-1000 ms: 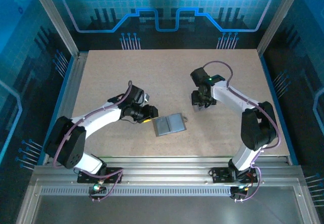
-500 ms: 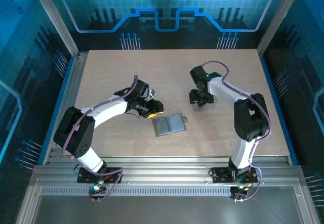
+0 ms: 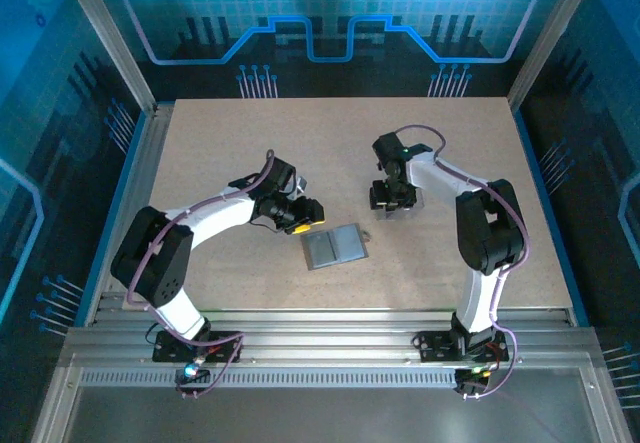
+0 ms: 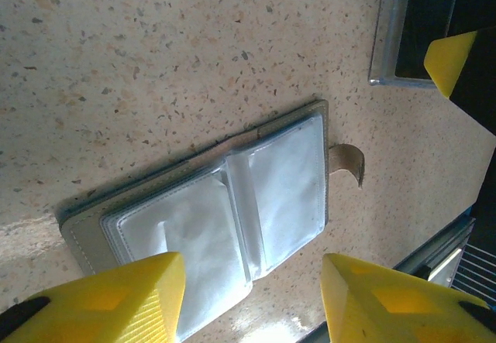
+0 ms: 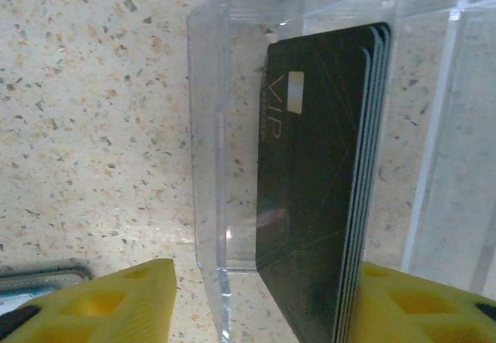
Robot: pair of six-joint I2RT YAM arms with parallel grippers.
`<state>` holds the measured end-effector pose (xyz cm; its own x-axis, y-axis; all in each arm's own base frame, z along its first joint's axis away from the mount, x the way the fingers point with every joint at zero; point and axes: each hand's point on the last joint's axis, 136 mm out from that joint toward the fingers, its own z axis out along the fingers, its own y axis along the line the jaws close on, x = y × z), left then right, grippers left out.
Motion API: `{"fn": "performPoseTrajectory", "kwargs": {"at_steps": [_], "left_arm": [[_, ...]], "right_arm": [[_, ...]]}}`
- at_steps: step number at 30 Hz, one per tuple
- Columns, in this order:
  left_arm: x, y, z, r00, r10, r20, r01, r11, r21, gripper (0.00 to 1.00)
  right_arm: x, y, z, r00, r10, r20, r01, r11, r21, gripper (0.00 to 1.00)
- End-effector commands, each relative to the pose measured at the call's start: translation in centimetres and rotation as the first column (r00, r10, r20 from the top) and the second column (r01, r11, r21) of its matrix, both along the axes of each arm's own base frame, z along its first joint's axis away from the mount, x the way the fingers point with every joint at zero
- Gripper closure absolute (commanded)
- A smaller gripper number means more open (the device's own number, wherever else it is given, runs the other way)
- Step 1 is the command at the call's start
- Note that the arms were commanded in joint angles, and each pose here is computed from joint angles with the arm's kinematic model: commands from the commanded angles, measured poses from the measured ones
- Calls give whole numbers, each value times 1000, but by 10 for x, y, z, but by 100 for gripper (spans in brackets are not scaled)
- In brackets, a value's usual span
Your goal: Put the credit cards into the card holder
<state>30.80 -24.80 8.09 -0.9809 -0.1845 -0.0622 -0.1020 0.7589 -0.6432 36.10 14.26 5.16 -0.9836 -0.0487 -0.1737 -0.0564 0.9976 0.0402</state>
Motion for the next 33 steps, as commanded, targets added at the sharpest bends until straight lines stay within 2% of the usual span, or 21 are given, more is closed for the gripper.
{"fn": "performPoseTrajectory", "kwargs": {"at_steps": [1,4,13,23,33], "left_arm": [[4,-4,2,1000,-2,-9,1,1000,-27,49],[5,-4,5,1000,-2,-3,2,1000,-25,49],[19,1,11,999,29,19,-29,999,-15,49],[39,-8,4,999,40,1,-40,999,-31,49],[44,-12,2,999,41,-7,-41,998,-43,49]], "right_arm": [[-1,23,-2,997,75,-7,-75,996,39,46],[-6,33,-6,993,118,-17,-117,992,36,51],[-21,71,-10,964,266,-6,-265,963,53,52],[1,48,26,975,196,102,-184,975,-122,45],[12,46,24,974,205,98,-182,962,-204,48]]}}
